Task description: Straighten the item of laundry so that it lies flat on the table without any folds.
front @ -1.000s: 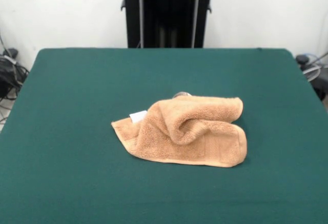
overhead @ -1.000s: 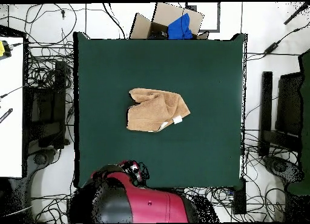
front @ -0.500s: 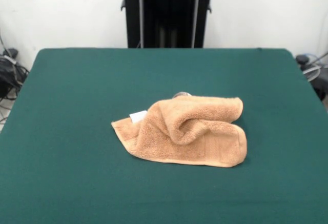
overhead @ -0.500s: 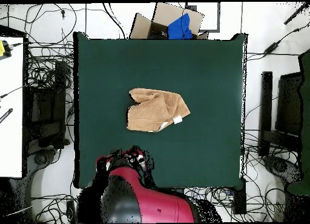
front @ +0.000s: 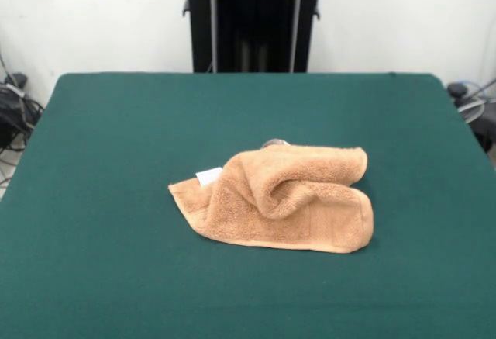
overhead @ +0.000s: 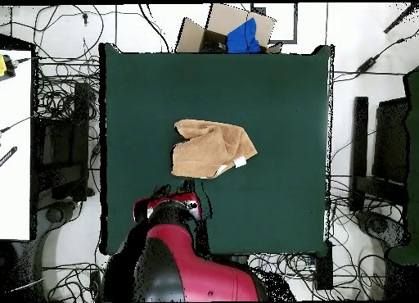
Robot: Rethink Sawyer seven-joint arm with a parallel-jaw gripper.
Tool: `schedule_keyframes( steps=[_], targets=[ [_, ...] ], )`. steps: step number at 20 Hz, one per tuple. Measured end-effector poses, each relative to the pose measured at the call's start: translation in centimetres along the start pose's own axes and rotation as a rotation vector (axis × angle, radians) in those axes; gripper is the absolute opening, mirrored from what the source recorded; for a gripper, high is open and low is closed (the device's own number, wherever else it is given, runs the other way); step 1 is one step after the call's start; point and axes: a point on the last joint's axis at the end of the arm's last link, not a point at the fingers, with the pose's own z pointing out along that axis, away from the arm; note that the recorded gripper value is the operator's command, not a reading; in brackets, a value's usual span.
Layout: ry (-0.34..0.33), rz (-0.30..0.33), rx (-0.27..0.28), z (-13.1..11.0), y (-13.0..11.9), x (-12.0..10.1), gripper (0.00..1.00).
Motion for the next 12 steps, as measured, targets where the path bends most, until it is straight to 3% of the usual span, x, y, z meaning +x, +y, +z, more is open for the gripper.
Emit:
schedule_keyframes(
  steps=[5, 6, 12],
  targets=[
    [0.145, -0.058, -0.075, 0.5, 2.6, 2.5, 1.0],
    [0.204, -0.076, -0.104, 0.9, 3.4, 3.6, 1.0],
    [0.259, -0.07, -0.123, 2.9, 3.2, 4.7, 1.0]
  ],
)
